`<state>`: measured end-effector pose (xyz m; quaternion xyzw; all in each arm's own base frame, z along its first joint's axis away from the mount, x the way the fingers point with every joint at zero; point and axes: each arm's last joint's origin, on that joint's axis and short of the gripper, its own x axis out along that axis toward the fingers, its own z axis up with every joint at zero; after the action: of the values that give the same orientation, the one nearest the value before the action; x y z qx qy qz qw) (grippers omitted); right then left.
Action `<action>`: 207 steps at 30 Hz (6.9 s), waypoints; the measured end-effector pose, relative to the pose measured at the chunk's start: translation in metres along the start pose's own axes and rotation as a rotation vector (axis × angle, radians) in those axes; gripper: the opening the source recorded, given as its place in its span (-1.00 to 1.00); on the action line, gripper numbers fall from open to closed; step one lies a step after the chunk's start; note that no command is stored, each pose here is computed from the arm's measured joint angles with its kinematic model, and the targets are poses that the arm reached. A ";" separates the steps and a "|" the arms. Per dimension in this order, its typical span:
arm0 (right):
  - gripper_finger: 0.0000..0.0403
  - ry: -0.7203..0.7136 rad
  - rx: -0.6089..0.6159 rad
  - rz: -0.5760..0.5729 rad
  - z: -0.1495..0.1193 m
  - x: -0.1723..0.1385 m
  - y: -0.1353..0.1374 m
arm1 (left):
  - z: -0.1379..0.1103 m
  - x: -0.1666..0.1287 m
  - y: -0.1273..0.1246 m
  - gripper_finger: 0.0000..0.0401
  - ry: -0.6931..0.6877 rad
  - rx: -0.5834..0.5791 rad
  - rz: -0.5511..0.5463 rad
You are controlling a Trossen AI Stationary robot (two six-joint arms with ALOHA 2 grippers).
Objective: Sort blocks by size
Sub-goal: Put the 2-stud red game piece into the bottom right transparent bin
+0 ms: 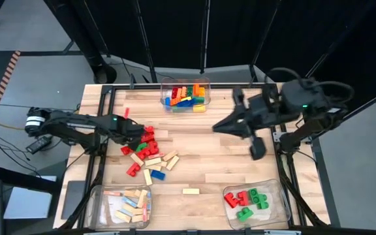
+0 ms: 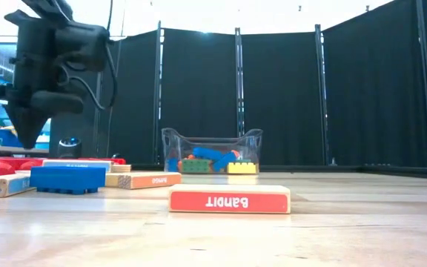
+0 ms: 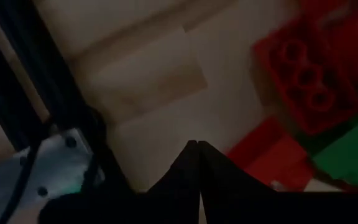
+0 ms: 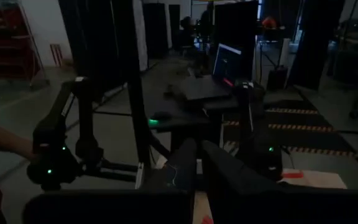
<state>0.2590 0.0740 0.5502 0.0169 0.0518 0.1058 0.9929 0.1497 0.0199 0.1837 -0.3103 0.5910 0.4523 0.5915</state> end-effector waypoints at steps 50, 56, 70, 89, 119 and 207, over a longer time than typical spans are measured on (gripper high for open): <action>-0.90 0.264 -0.061 -0.005 -0.025 -0.010 0.007 | 0.049 -0.001 -0.069 -1.00 -0.080 0.053 0.139; -0.92 0.266 -0.058 0.019 -0.025 -0.010 0.008 | 0.048 0.027 -0.061 -1.00 -0.084 0.045 0.112; -0.91 0.268 -0.051 0.034 -0.025 -0.011 0.010 | 0.072 -0.010 -0.130 -1.00 -0.323 0.181 -0.557; -0.67 1.007 0.048 -0.470 -0.153 0.009 -0.088 | 0.061 -0.188 -0.076 -1.00 -0.566 0.260 -0.973; 0.15 1.345 0.260 -0.372 -0.378 0.095 -0.213 | 0.005 -0.245 0.061 -1.00 -0.876 0.117 -0.961; 0.72 1.430 0.507 -0.097 -0.289 0.049 0.093 | 0.002 -0.234 0.062 -0.93 -0.863 0.290 -0.818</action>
<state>0.2569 0.1816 0.2617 0.1693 0.7062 0.0321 0.6867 0.1203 0.0071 0.4233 -0.2170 0.1864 0.1883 0.9395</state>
